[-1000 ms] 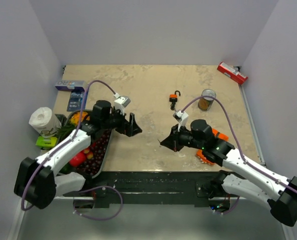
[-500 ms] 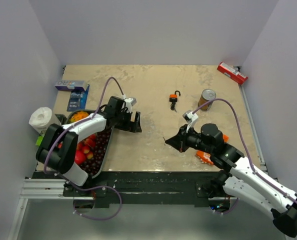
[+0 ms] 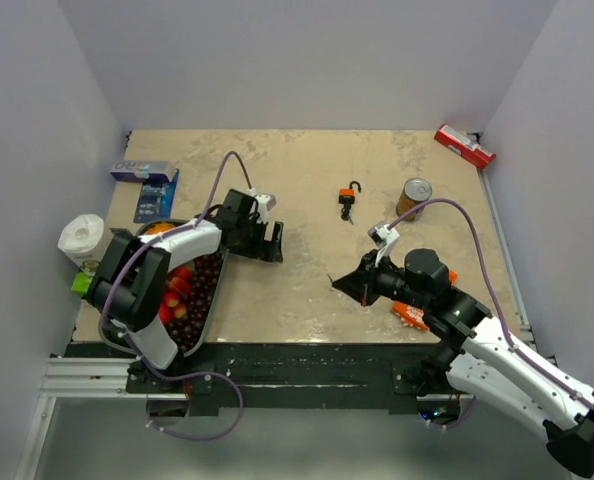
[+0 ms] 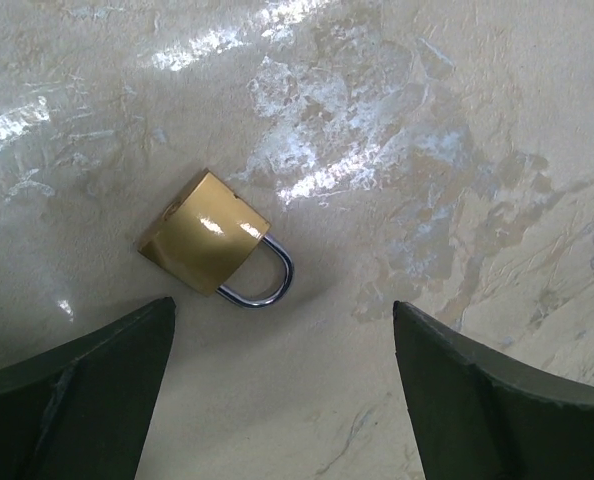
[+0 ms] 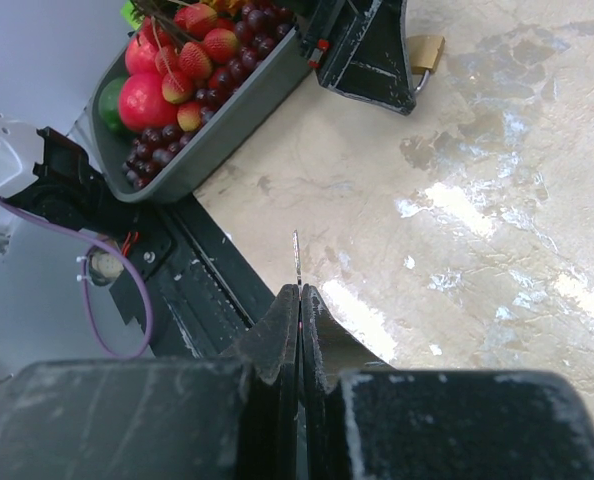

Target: Unlock with the key

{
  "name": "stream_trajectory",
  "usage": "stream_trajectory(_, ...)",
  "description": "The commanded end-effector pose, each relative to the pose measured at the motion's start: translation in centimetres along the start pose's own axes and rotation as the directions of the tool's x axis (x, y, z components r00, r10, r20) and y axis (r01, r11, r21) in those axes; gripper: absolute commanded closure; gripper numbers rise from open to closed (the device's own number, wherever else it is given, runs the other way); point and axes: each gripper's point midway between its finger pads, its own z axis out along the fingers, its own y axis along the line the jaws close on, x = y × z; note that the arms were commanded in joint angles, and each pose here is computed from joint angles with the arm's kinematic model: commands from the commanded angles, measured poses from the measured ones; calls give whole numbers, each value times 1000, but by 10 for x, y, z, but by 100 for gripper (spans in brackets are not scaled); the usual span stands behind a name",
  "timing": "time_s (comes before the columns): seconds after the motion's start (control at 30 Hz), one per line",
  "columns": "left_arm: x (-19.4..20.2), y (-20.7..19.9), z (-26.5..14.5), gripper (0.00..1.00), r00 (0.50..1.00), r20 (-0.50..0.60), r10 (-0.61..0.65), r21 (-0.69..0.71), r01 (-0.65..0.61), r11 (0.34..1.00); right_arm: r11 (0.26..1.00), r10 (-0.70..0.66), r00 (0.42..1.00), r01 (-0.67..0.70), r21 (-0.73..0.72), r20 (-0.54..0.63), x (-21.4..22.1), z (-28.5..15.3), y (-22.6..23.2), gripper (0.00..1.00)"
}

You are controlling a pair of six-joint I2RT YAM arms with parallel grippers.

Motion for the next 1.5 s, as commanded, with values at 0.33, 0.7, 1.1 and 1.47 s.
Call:
stream_trajectory(0.33, -37, -40, 22, 9, 996, 57, 74, 188, -84, 979, 999, 25, 1000, -26, 23, 8, -1, 1, -4, 100)
stream_trajectory(0.7, -32, -110, 48, 10, 957, 88, 276, 351, -289, 891, 998, 47, 999, -48, 37, 15, 1, 1, -7, 100)
stream_trajectory(1.1, -49, -104, 72, 11, 952, 108, 288, 196, -304, 932, 997, 61, 998, -61, 45, 13, 3, 1, -9, 100)
stream_trajectory(1.47, -36, -143, 77, 12, 940, 123, 319, 344, -342, 874, 996, 66, 998, -66, 58, 7, 5, 3, -12, 100)
